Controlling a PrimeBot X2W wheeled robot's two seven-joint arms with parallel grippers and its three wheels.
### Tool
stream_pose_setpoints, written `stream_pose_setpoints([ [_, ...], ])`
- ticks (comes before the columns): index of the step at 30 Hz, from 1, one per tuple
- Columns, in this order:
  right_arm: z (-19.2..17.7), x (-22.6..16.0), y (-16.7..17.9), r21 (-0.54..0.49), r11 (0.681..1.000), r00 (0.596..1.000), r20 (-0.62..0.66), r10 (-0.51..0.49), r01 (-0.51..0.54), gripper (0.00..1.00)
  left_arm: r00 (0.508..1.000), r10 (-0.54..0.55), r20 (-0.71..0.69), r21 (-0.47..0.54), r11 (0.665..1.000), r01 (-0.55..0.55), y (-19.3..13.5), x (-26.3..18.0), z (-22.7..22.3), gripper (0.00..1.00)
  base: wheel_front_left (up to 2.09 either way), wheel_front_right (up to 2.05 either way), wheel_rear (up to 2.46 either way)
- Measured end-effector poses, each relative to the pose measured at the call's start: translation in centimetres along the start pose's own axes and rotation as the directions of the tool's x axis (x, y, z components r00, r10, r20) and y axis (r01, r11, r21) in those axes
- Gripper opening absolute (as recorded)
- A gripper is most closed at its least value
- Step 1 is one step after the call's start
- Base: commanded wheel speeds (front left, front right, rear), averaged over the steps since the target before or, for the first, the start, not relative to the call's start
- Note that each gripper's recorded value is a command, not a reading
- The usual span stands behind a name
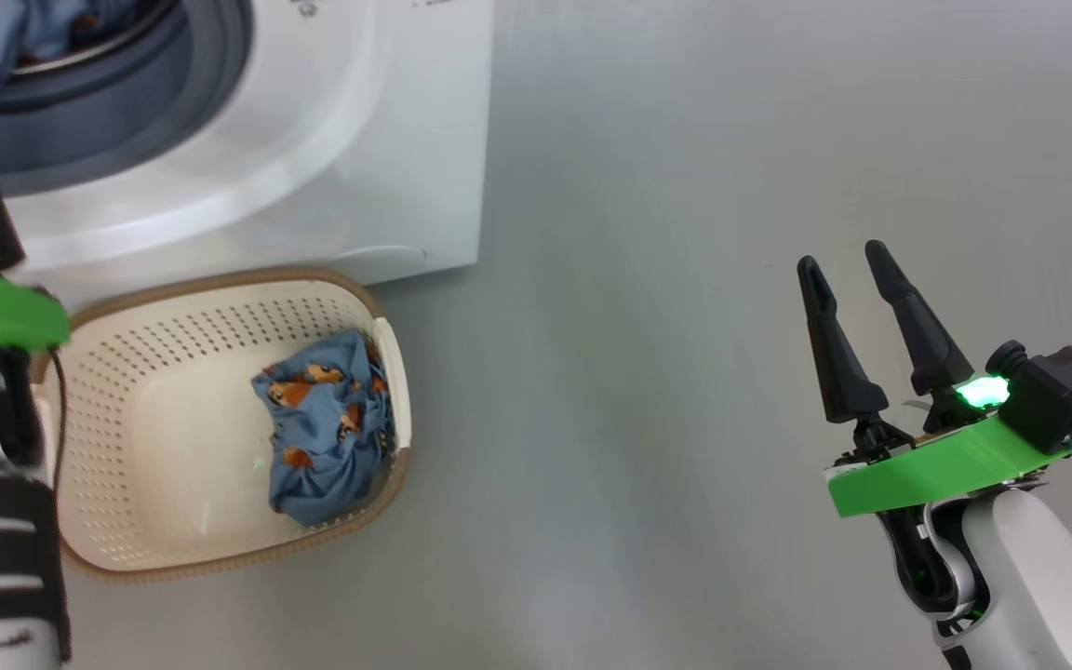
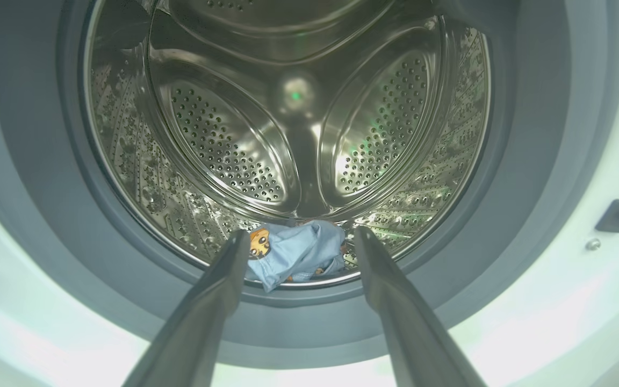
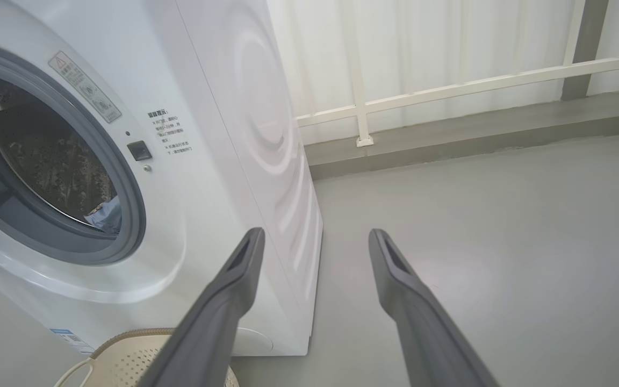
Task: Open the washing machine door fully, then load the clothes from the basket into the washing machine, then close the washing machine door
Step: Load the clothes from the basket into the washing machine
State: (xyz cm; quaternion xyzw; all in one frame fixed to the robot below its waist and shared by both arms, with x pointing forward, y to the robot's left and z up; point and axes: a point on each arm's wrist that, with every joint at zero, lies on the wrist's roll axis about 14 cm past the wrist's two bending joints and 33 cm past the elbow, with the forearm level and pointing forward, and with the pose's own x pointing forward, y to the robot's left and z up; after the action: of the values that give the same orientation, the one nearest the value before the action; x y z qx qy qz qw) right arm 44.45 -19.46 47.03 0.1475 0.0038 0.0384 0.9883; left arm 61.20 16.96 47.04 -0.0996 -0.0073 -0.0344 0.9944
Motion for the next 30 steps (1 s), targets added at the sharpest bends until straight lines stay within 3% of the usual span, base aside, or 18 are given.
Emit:
stream_pose_setpoints([
  [30,2.9,-6.0,2.0,-0.031,0.997,0.997,0.039,0.066,-0.065,1.00,0.997,0.082,-0.011,0.064,0.995,-0.081,2.6,-16.3,2.2,1.00,0.00,0.00,0.00],
])
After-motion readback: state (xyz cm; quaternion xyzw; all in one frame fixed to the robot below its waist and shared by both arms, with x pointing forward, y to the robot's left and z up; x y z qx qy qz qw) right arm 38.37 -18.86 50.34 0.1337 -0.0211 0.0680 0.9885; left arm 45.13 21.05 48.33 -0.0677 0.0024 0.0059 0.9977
